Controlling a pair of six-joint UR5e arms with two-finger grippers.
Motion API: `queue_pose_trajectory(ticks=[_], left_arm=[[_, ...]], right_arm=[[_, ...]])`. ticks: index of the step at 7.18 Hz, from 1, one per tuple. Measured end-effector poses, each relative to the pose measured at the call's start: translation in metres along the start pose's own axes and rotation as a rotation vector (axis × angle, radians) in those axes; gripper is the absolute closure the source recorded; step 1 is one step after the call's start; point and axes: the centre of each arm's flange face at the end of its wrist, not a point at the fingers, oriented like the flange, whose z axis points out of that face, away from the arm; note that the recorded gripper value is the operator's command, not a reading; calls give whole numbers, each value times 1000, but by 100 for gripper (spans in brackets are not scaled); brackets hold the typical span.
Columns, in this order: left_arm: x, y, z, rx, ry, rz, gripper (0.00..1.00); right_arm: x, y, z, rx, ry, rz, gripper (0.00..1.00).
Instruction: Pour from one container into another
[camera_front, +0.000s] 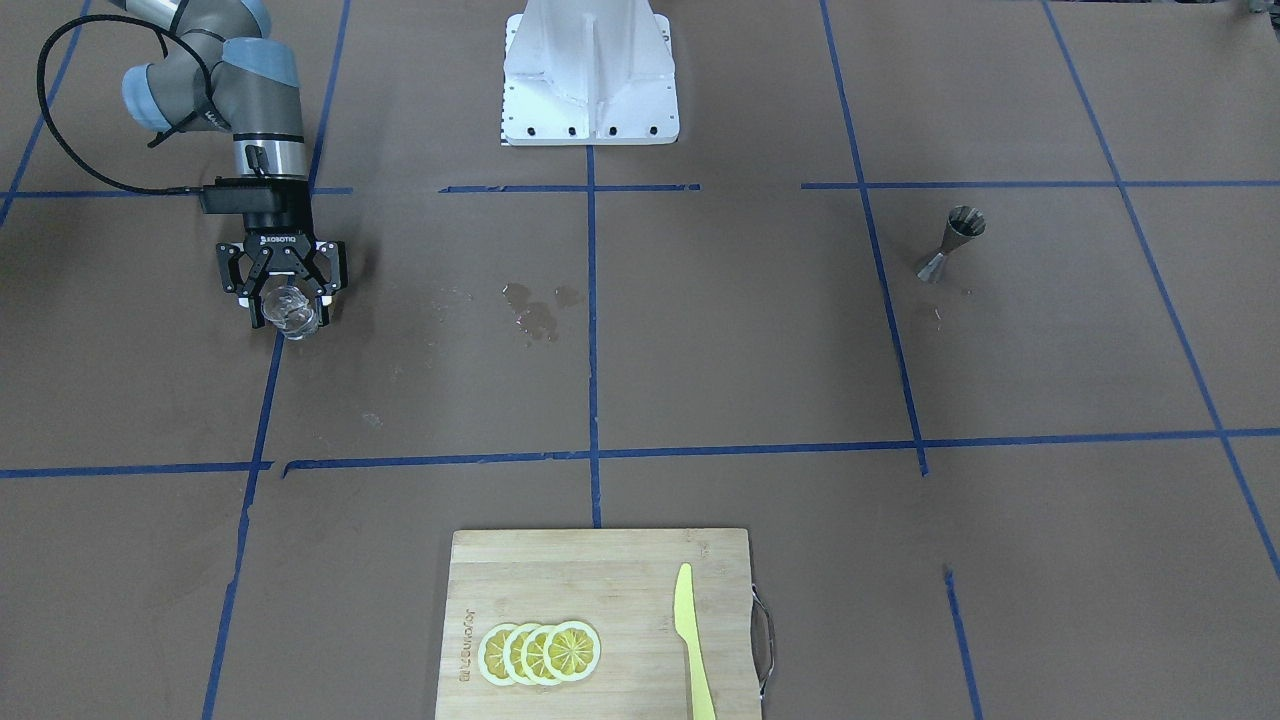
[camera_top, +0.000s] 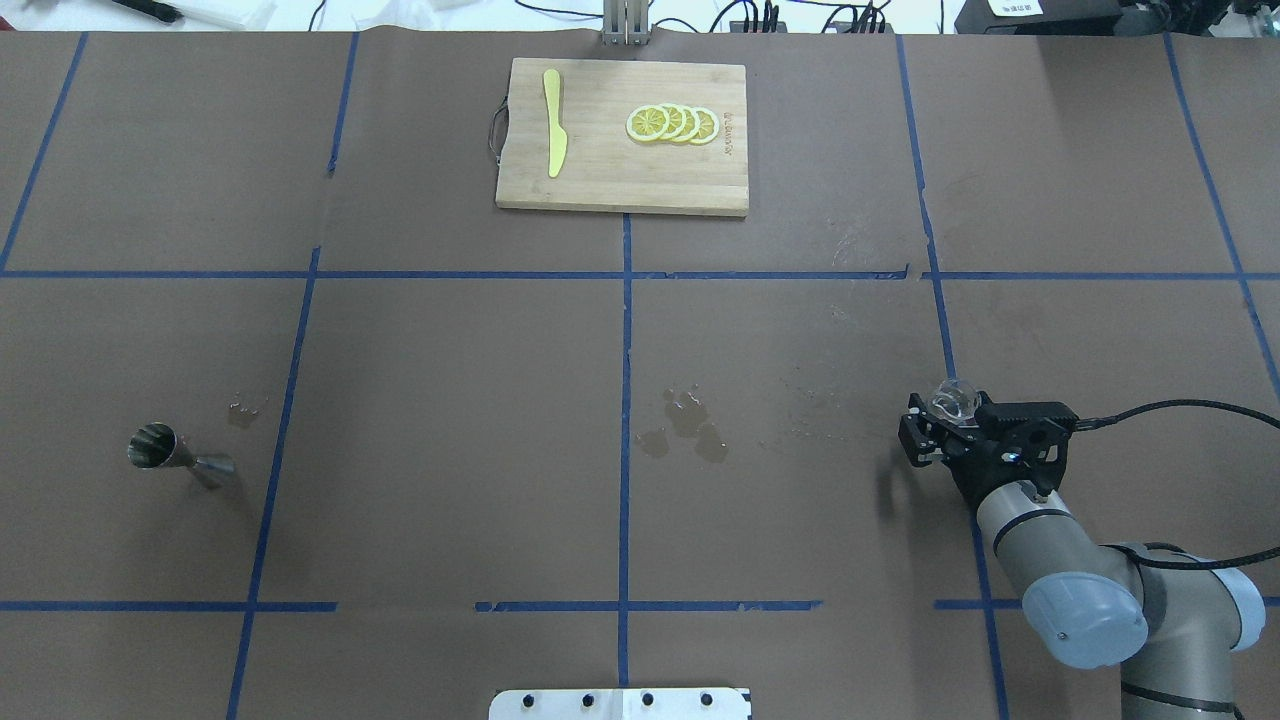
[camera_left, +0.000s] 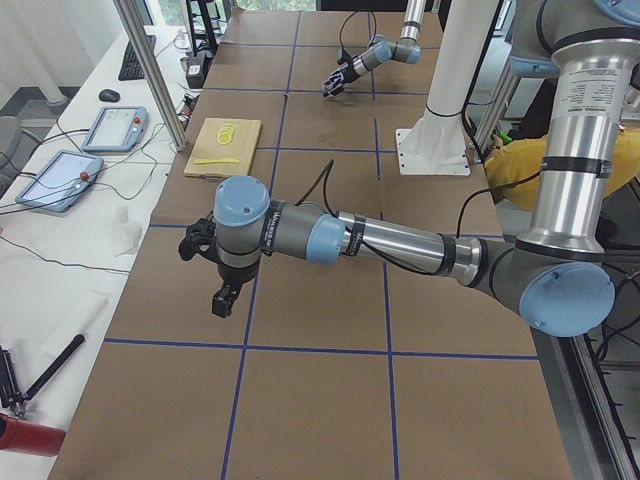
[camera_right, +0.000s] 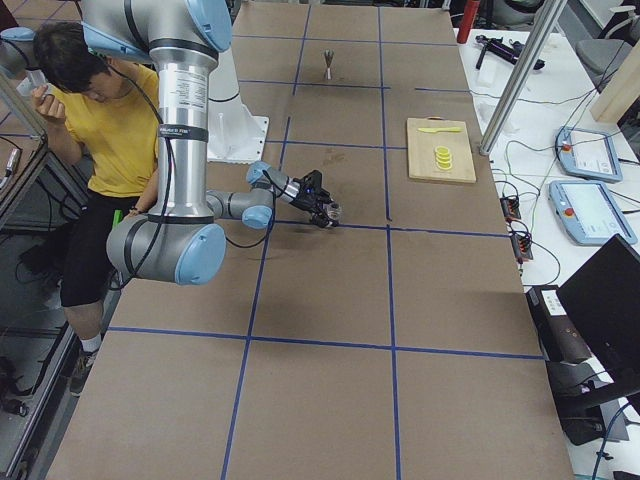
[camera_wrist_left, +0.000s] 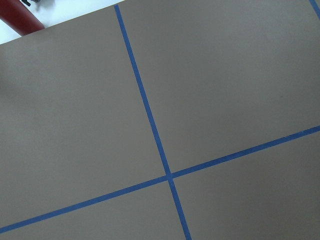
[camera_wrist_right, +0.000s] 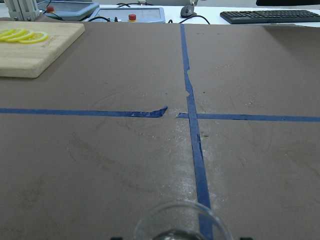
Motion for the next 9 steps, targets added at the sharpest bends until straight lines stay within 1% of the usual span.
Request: queue_pose_trajectory(ticks=[2, 4, 5, 6, 7, 8, 9], left_arm=[[0, 0, 0, 0, 0, 0, 0], [0, 1, 0, 1, 0, -2, 0], [0, 0, -1, 1, 0, -2, 0], [0, 1, -1, 1, 0, -4, 0], [-1, 3, 0, -1, 2, -9, 0], [-1, 5, 1, -2, 3, -13, 0], [-1, 8, 1, -1, 2, -12, 0]], right_arm=[[-3, -13, -11, 3, -30, 16, 0], [11, -34, -37, -21, -61, -11, 0], [21, -40, -47, -37, -64, -23, 0], [34, -44, -57, -79, -69, -33, 0], [49, -55, -70, -150, -83, -38, 0], [62, -72, -75, -224, -94, -47, 0], [84, -96, -70, -308, -101, -64, 0]])
